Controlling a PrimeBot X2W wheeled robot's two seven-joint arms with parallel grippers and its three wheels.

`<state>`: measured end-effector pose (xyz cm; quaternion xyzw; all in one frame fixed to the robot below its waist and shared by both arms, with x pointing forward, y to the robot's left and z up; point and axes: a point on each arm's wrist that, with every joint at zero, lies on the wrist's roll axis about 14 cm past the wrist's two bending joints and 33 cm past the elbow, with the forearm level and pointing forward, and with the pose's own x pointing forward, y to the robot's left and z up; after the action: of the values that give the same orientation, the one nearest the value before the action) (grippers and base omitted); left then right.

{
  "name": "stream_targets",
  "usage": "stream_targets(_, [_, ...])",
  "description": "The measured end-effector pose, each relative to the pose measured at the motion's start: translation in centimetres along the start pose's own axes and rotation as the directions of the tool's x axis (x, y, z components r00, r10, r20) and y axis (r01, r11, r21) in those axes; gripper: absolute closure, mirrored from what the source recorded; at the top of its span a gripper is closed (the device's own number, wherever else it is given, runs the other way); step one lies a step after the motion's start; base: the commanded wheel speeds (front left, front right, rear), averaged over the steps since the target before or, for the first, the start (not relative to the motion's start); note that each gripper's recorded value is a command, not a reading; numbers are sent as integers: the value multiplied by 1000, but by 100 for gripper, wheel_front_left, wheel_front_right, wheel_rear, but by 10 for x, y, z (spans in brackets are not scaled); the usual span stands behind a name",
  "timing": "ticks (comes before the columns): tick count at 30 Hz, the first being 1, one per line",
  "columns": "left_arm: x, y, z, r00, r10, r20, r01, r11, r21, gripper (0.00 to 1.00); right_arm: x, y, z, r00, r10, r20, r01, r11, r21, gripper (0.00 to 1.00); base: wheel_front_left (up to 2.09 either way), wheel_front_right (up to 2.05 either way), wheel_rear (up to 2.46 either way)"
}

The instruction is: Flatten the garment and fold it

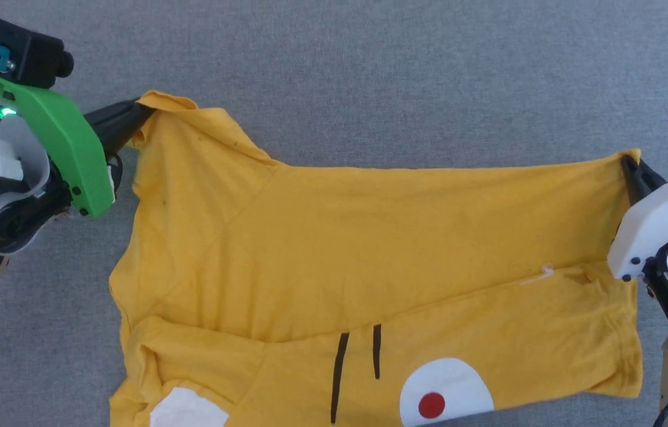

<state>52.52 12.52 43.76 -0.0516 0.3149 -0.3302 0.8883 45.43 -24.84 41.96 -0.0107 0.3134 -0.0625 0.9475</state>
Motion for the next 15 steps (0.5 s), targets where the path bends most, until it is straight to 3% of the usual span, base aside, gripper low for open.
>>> stream_targets(8, [-34,-4,36,981,34,188,-44,998,47,100,-27,0,26,992,12,126,-15,1000,21,100,0,0,0])
stream_targets(15, [-73,-18,31,960,58,274,-86,992,92,100,-54,1,27,980,36,197,-47,998,53,100,0,0,0])
